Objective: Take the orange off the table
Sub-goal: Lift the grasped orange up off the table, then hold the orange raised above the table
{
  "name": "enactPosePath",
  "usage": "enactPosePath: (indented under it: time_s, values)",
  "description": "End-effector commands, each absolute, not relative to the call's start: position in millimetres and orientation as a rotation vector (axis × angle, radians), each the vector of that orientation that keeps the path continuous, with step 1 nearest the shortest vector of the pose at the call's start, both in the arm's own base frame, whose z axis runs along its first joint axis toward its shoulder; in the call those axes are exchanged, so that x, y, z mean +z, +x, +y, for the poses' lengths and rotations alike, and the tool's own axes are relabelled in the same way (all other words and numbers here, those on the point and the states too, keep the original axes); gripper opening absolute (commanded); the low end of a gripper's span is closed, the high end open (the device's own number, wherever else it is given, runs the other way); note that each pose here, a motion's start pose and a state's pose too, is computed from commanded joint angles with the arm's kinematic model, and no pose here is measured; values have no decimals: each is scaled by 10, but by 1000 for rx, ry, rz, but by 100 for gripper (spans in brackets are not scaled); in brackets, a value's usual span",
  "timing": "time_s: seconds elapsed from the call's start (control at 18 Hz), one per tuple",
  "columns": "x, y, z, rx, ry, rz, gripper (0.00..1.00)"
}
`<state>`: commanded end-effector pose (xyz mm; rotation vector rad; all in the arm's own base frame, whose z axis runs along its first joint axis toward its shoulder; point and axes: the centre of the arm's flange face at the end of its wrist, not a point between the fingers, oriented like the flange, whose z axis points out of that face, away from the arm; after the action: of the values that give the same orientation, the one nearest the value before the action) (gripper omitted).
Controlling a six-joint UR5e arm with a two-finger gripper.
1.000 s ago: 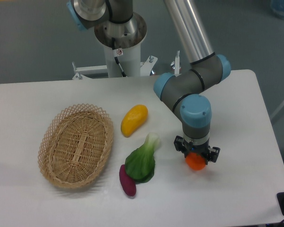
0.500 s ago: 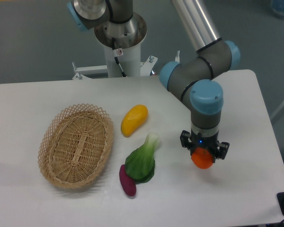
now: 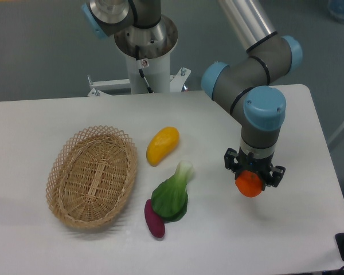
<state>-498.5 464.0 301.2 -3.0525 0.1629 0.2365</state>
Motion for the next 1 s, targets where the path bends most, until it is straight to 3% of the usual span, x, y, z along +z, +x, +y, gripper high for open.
enactPosePath:
  time_s: [1.0]
  values:
    - [3063, -5021, 4662, 271, -3059, 342, 52]
